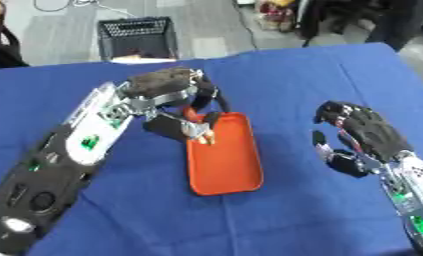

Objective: Pick up objects on the table and place them in the box.

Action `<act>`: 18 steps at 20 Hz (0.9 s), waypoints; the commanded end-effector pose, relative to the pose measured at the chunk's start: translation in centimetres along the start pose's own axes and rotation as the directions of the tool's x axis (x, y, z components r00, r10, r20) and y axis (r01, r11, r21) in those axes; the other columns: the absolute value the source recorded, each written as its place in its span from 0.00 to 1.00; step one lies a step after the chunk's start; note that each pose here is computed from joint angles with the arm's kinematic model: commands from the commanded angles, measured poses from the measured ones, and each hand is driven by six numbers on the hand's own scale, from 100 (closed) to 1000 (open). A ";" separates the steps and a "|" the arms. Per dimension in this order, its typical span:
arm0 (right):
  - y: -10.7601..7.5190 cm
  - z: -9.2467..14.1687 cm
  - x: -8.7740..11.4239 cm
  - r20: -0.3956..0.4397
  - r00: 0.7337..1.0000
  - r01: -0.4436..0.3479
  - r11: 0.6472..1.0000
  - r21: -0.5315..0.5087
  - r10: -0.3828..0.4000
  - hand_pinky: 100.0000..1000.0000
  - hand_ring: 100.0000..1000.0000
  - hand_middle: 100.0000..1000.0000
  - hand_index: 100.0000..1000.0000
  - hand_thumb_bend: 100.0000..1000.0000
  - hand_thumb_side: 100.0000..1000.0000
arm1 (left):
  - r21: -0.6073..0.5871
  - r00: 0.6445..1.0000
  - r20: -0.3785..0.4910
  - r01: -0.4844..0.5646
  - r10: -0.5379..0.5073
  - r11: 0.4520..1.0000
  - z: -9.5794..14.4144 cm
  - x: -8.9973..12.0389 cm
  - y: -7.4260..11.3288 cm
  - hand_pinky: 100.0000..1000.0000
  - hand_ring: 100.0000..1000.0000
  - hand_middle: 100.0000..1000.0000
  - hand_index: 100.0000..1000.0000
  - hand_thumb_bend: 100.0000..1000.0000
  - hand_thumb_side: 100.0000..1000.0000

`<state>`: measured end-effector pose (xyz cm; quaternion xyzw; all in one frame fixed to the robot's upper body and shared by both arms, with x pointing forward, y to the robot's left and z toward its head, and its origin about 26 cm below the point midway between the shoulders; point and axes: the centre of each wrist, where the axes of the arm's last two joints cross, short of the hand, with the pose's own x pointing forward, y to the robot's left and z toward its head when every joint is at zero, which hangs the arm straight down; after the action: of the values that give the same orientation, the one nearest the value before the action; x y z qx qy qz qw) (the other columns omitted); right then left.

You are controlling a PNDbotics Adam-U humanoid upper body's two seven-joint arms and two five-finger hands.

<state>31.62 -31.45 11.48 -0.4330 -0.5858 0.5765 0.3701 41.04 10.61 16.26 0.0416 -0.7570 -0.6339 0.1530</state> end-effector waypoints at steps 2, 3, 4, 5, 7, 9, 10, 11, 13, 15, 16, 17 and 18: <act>-0.9 -0.7 0.5 0.053 0.999 -0.007 1.000 -0.014 0.008 0.67 0.75 0.70 0.68 0.00 0.12 | 0.031 0.996 0.052 0.068 -0.070 0.997 -1.1 -0.3 0.8 0.59 0.64 0.67 0.22 0.00 0.17; -0.9 -0.8 0.7 0.061 0.998 -0.007 1.000 -0.012 0.007 0.67 0.75 0.70 0.68 0.00 0.12 | 0.031 0.995 0.060 0.083 -0.085 0.996 -1.1 -0.4 0.8 0.60 0.69 0.72 0.23 0.00 0.17; -0.9 -0.9 0.7 0.066 0.998 -0.006 1.000 -0.010 0.007 0.67 0.75 0.70 0.68 0.00 0.12 | 0.032 0.993 0.067 0.098 -0.100 0.995 -1.1 -0.5 0.8 0.62 0.72 0.76 0.22 0.00 0.16; -0.9 -0.9 0.8 0.067 0.998 -0.005 1.000 -0.009 0.006 0.67 0.74 0.70 0.68 0.00 0.12 | 0.034 0.991 0.070 0.108 -0.110 0.994 -1.1 -0.5 0.8 0.62 0.74 0.78 0.23 0.00 0.16; -0.9 -0.9 0.8 0.067 0.998 -0.005 1.000 -0.007 0.005 0.67 0.74 0.70 0.68 0.00 0.12 | 0.036 0.990 0.074 0.120 -0.123 0.992 -1.0 -0.6 0.6 0.63 0.76 0.79 0.22 0.00 0.16; -0.9 -0.9 0.7 0.065 0.998 -0.004 1.000 -0.006 0.004 0.67 0.74 0.70 0.68 0.00 0.12 | 0.037 0.989 0.079 0.124 -0.127 0.992 -1.0 -0.6 0.4 0.64 0.76 0.79 0.19 0.00 0.16; -0.9 -0.9 0.7 0.064 0.998 -0.003 1.000 -0.007 0.004 0.67 0.74 0.70 0.68 0.00 0.12 | 0.038 0.989 0.080 0.124 -0.127 0.992 -1.0 -0.6 0.4 0.64 0.76 0.79 0.20 0.00 0.16; -0.9 -0.9 0.7 0.063 0.998 -0.003 1.000 -0.007 0.003 0.67 0.74 0.70 0.68 0.00 0.12 | 0.041 0.989 0.081 0.123 -0.126 0.992 -0.9 -0.6 0.4 0.64 0.76 0.79 0.19 0.00 0.17; -0.8 -0.8 0.7 0.059 0.998 -0.002 1.000 -0.007 0.002 0.67 0.74 0.70 0.68 0.00 0.12 | 0.046 0.989 0.081 0.118 -0.122 0.992 -0.8 -0.5 0.5 0.64 0.76 0.79 0.19 0.00 0.17; -0.7 -0.8 0.6 0.055 0.998 -0.002 1.000 -0.005 0.002 0.67 0.74 0.70 0.68 0.00 0.12 | 0.050 0.990 0.080 0.114 -0.118 0.992 -0.6 -0.4 0.6 0.64 0.76 0.79 0.19 0.00 0.17; -0.7 -0.7 0.6 0.054 0.999 -0.002 1.000 -0.005 0.002 0.67 0.74 0.70 0.68 0.00 0.12 | 0.052 0.990 0.081 0.112 -0.116 0.992 -0.5 -0.4 0.6 0.64 0.76 0.79 0.20 0.00 0.17; -0.7 -0.7 0.6 0.052 0.999 -0.002 1.000 -0.004 0.002 0.67 0.74 0.70 0.68 0.00 0.12 | 0.056 0.990 0.084 0.111 -0.115 0.992 -0.5 -0.2 0.7 0.64 0.76 0.79 0.21 0.00 0.17; -0.7 -0.7 0.6 0.051 0.999 -0.002 1.000 -0.004 0.002 0.67 0.74 0.70 0.68 0.00 0.12 | 0.059 0.990 0.087 0.109 -0.114 0.992 -0.4 -0.1 0.8 0.64 0.76 0.79 0.25 0.00 0.18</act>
<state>31.94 -30.41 11.57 -0.4123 -0.5941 0.5912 0.3572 41.43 10.23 15.75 0.0526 -0.7709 -0.6276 0.0953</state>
